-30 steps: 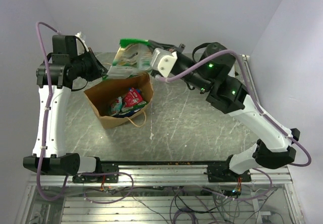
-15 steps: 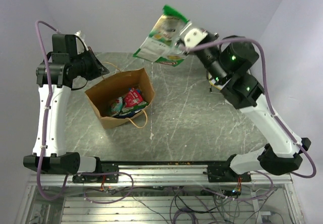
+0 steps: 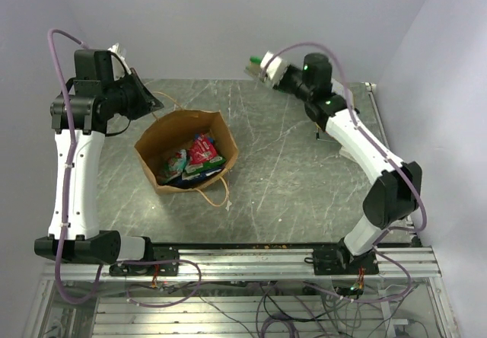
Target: Take the snacks out of the paper bag
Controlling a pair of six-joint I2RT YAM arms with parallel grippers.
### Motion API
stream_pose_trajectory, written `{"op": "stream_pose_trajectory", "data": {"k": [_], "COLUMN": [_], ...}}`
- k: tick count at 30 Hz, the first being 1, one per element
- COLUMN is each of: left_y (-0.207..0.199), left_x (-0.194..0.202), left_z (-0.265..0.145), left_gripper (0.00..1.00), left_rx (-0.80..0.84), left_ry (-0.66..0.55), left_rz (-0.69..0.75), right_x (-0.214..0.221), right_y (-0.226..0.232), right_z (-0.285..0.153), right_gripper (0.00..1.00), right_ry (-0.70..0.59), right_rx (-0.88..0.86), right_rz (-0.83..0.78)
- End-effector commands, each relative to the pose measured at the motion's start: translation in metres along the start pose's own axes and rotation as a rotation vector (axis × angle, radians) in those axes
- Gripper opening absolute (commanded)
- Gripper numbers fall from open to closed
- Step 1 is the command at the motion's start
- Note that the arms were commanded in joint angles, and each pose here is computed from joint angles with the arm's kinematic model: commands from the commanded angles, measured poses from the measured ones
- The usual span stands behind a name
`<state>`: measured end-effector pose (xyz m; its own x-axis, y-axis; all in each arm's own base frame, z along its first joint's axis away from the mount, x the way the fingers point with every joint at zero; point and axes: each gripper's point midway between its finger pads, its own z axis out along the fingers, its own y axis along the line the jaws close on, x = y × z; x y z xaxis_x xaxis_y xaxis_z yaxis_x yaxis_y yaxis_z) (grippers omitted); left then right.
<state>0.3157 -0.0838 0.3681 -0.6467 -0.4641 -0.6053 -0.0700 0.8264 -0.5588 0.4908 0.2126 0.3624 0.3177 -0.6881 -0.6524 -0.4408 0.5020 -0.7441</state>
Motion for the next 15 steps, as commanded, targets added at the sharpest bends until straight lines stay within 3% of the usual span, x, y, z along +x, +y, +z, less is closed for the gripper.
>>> {"op": "stream_pose_trajectory", "data": {"k": [1, 7, 15], "left_y": [-0.009, -0.013, -0.013], "left_x": [-0.011, -0.021, -0.016], "left_z": [-0.024, -0.029, -0.015], "left_gripper": [0.07, 0.07, 0.07], "left_rx": [0.021, 0.018, 0.036], "left_ry": [-0.075, -0.108, -0.075], "left_rz": [0.035, 0.043, 0.011], "right_x": [0.022, 0.055, 0.042], "right_y": [0.080, 0.192, 0.321], "right_z": [0.005, -0.046, -0.116], "right_gripper": [0.00, 0.00, 0.02], "right_ry": [-0.094, -0.073, -0.071], "right_rx": [-0.214, -0.486, -0.720], "right_rz": [-0.164, -0.098, -0.017]}}
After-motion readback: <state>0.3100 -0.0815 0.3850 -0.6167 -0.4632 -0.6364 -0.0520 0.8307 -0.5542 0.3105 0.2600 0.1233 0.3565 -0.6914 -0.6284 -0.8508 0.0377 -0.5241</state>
